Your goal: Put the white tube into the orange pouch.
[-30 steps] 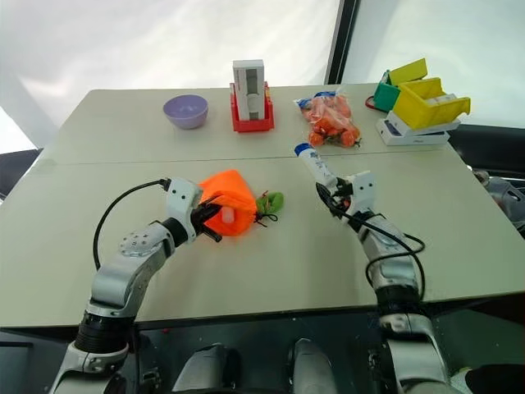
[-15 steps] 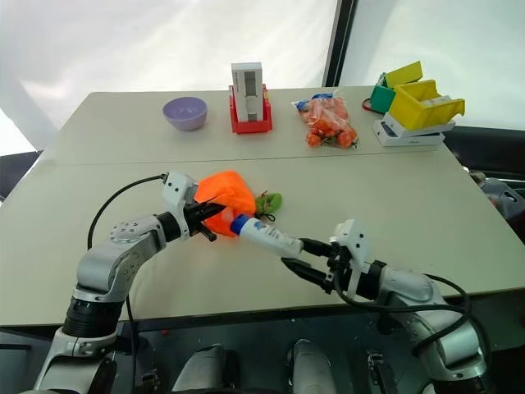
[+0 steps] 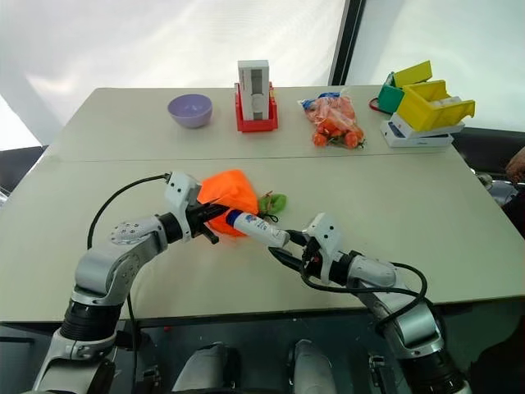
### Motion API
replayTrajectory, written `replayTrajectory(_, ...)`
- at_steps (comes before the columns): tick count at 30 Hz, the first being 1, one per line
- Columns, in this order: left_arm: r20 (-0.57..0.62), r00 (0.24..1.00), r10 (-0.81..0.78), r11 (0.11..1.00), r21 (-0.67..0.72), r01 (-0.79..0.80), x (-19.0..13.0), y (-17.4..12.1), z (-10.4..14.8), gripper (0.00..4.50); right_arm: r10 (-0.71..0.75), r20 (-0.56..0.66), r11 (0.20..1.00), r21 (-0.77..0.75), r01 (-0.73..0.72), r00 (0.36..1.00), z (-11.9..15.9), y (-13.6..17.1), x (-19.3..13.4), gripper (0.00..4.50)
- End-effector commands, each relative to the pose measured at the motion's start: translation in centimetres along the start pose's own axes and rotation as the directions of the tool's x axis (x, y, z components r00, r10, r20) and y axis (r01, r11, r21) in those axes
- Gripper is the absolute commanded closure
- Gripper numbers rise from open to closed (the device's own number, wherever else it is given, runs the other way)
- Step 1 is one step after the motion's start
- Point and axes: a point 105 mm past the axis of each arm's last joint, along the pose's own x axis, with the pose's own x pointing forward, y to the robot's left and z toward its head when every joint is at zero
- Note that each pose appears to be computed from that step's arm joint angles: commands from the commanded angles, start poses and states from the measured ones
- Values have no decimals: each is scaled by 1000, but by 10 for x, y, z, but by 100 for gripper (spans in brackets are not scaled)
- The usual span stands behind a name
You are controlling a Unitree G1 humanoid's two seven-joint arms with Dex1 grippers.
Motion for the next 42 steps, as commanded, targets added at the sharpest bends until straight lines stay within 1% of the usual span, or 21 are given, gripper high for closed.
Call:
replayTrajectory(1,37,998,-45,998,46,43,-1,-14,13,450,-32,45,998,-56,35,998,14,-4,6,222)
replayTrajectory(6,36,996,-87,995,55,85,3,-29,14,450,-60,48,995,-76,64,997,19,-3,18,222)
replayTrajectory(14,5,990,-144,988,57,143,5,-45,6,450,-97,62,992,-80,102,993,30,0,45,222)
replayTrajectory(18,3,987,-163,985,59,162,5,-49,6,450,-132,66,985,-101,138,989,36,-3,63,222)
replayTrajectory(23,-3,984,-179,982,60,179,2,-52,4,450,-213,55,971,-98,218,975,41,-13,83,222)
replayTrajectory(28,-8,984,-176,983,55,176,-1,-52,2,450,-204,79,975,-76,210,976,49,-8,94,222)
replayTrajectory(31,-10,989,-150,987,48,151,-4,-46,0,450,-152,77,984,-76,158,985,49,0,92,125)
replayTrajectory(33,-13,993,-120,992,41,121,-8,-38,-2,450,-109,80,990,-81,115,991,49,7,86,29)
replayTrajectory(34,-16,995,-102,994,38,102,-10,-33,-3,450,-82,83,992,-86,89,993,49,10,83,6)
replayTrajectory(37,-38,999,-8,1000,22,8,-24,-4,-11,450,34,71,993,-113,-26,997,45,22,59,6)
replayTrajectory(40,-54,998,39,999,18,-38,-37,14,-17,450,100,47,991,-92,-95,994,39,27,41,6)
replayTrajectory(42,-60,996,63,998,14,-63,-44,24,-20,450,119,31,990,-84,-116,992,35,26,33,6)
